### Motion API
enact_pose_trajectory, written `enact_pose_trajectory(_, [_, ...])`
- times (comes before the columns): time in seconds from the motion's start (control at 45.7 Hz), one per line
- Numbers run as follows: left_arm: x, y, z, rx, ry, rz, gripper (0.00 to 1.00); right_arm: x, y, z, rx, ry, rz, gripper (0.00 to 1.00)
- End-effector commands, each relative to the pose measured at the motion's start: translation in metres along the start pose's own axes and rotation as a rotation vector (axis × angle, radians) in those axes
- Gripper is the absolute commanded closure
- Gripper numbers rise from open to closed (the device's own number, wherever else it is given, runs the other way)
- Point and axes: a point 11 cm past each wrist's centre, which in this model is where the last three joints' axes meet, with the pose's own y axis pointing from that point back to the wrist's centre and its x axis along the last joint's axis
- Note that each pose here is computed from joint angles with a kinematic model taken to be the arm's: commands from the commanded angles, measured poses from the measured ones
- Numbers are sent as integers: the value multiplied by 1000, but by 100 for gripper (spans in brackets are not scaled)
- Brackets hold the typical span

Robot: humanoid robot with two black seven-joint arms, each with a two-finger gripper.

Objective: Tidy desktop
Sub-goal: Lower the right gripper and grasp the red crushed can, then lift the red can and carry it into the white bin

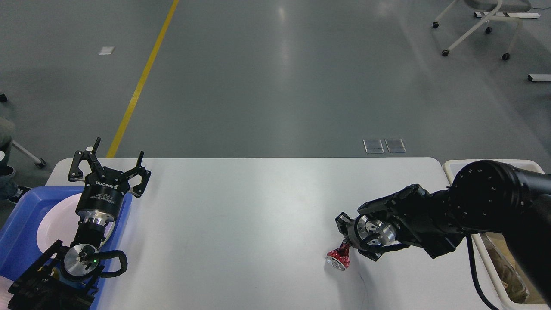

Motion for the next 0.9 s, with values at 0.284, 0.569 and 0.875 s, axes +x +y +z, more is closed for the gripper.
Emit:
enact_pose_trajectory(0.284, [0,0,0,0,0,1,4,39,114,-15,-27,285,-120,100])
enact_pose_trajectory(0.569, [0,0,0,0,0,0,4,77,233,-29,-41,535,-179,100])
enact_pose_trajectory(0.875, [0,0,0,0,0,0,4,70,325,-38,-14,669,-182,100])
